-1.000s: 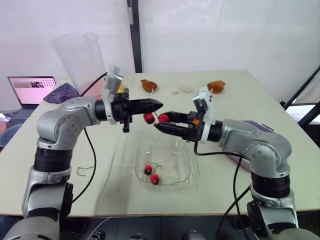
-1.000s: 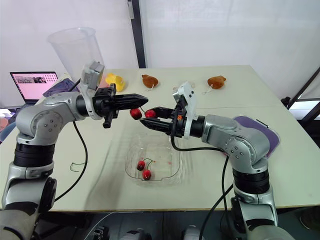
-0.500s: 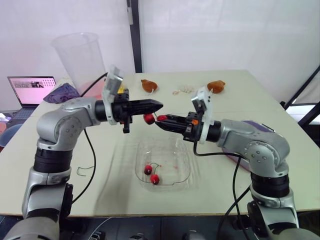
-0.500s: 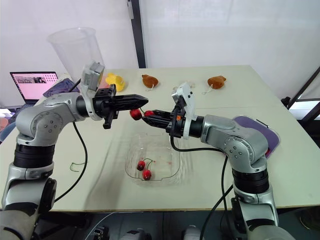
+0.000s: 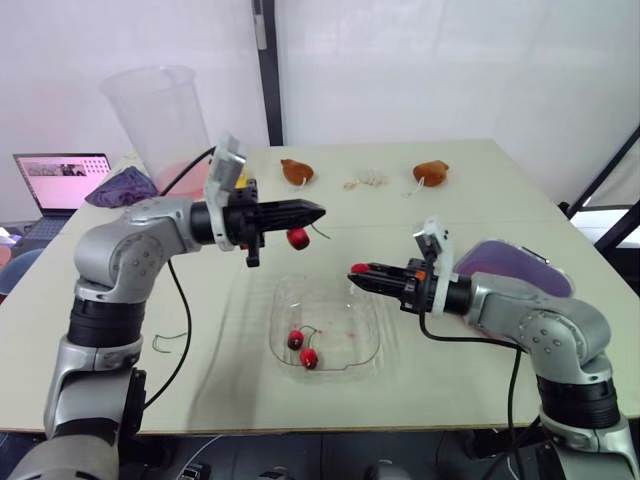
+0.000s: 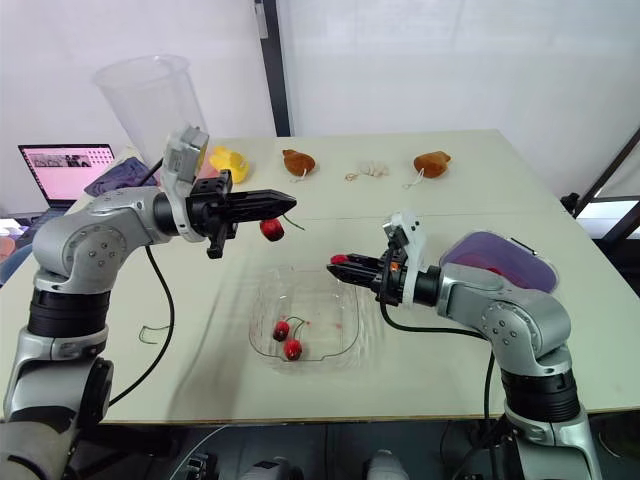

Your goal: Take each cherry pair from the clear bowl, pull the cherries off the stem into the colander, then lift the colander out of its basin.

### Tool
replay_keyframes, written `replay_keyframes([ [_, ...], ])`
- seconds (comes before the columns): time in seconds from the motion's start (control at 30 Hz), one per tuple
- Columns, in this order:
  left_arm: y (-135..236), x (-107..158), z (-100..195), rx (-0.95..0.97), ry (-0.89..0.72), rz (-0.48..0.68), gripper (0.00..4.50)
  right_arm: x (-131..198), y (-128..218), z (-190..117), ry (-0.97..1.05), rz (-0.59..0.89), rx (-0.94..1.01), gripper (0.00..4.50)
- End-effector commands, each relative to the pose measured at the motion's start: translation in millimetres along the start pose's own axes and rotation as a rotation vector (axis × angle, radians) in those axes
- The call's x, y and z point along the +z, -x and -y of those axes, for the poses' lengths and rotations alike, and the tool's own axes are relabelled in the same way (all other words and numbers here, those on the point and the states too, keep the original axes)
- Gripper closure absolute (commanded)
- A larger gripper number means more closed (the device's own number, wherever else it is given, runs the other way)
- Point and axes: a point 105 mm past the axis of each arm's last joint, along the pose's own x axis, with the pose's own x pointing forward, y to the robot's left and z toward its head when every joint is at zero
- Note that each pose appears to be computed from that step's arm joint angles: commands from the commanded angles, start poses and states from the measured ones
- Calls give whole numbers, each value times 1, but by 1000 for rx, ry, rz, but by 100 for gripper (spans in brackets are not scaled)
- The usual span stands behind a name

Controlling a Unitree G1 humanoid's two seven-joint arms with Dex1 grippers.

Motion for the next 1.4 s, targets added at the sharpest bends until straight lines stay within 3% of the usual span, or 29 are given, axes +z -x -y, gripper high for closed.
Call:
replay_keyframes([
  [0.03, 0, 11, 4, -11, -54, 25, 450, 15, 19, 4, 42, 46, -32, 401],
  [0.17, 0, 11, 3, -7, -55, 31, 450, 44, 66, 31, 140, 45, -192, 401],
  [0.27, -1, 8, 4, -7, -52, 34, 450, 63, 118, 66, 262, -62, -418, 401],
  [0.43, -4, 11, 4, 3, -61, 63, 450, 43, 177, 108, 300, -318, -624, 401],
  [0.5, -5, 10, 6, 3, -64, 61, 450, 34, 187, 119, 218, -294, -647, 401],
  [0.57, -4, 6, 8, 6, -64, 52, 450, 18, 194, 127, 220, -367, -659, 401],
  [0.63, -3, 5, 8, 16, -63, 46, 450, 12, 197, 132, 222, -390, -667, 305],
  [0.83, -4, 6, 8, 31, -82, 41, 450, 17, 201, 131, 233, -402, -661, 19],
  [0.87, -5, 6, 8, 30, -87, 44, 450, 22, 201, 129, 240, -396, -657, 4],
  [0.97, -7, 6, 9, 26, -91, 53, 450, 40, 199, 121, 277, -382, -626, 4],
  [1.13, -11, 10, 8, 20, -91, 76, 450, 87, 147, 76, 351, -195, -375, 4],
  [1.27, -19, 9, 12, -10, -88, 85, 450, 72, 108, 42, 386, -241, -182, 4],
  [1.4, -24, 11, 13, -25, -84, 102, 450, 89, 64, 4, 411, -26, 14, 4],
])
